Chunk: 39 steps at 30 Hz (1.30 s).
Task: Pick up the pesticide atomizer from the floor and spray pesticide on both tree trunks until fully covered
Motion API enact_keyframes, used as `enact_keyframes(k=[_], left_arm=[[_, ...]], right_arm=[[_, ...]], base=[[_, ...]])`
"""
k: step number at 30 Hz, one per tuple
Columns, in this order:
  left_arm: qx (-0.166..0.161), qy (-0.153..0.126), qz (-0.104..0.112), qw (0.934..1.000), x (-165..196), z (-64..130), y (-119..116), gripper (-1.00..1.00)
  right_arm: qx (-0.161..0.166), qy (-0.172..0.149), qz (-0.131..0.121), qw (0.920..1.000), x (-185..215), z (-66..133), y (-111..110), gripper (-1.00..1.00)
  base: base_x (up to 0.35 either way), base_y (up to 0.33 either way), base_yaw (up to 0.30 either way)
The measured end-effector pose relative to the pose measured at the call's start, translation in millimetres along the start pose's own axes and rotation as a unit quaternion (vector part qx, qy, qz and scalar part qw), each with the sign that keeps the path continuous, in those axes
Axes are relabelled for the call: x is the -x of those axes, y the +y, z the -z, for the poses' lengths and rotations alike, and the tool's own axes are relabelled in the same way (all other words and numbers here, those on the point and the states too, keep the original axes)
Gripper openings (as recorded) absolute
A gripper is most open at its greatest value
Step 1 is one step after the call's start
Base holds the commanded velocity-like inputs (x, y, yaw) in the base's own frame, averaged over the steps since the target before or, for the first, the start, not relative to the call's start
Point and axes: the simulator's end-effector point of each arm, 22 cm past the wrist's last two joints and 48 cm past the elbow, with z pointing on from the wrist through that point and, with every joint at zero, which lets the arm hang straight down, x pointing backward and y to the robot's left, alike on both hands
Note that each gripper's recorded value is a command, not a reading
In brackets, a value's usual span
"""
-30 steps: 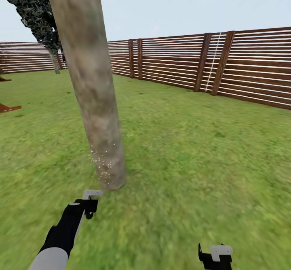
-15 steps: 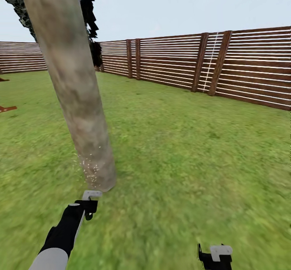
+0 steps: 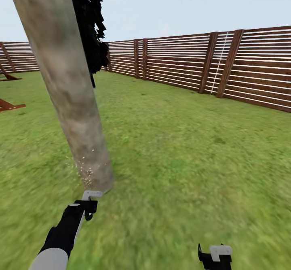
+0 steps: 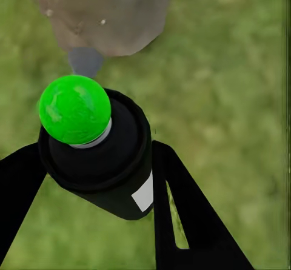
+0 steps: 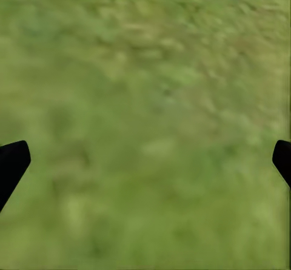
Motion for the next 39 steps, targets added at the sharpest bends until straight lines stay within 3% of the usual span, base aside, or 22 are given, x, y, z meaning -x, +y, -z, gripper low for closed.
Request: enact_keyframes(k=[19,22,24,25,32,39], left_arm=[[0.004,0.002,0.003,1.0,-1.5,-0.2,3.7,-1.0],[0.011,0.012,0.015,0.9998,-7.4,-0.4,12.1,-1.0],[0.012,0.043,0.016,0.9989,-21.9,-0.1,13.4,-1.0],[0.022,0.053,0.012,0.9983,-29.3,0.1,26.5,-1.0],[0.019,0.052,0.015,0.9983,-34.6,-4.1,24.2,-1.0],[0.016,0.055,0.018,0.9982,-47.7,-13.7,18.4,-1.0]], right_arm=[[0.0,0.0,0.0,1.0,0.0,0.0,0.0,1.0],[0.0,0.0,0.0,1.0,0.0,0.0,0.0,1.0],[0.0,0.0,0.0,1.0,0.0,0.0,0.0,1.0],[0.0,0.0,0.0,1.0,0.0,0.0,0.0,1.0],[0.0,0.0,0.0,1.0,-6.4,-2.3,1.7,1.0],[0.0,0.004,0.001,1.0,-21.1,-6.4,4.5,1.0]], base=[[0.174,-0.219,0.156],[0.119,-0.262,0.085],[0.075,-0.124,0.255],[0.004,-0.007,0.272],[0.001,-0.001,0.265],[0.0,0.0,0.027]])
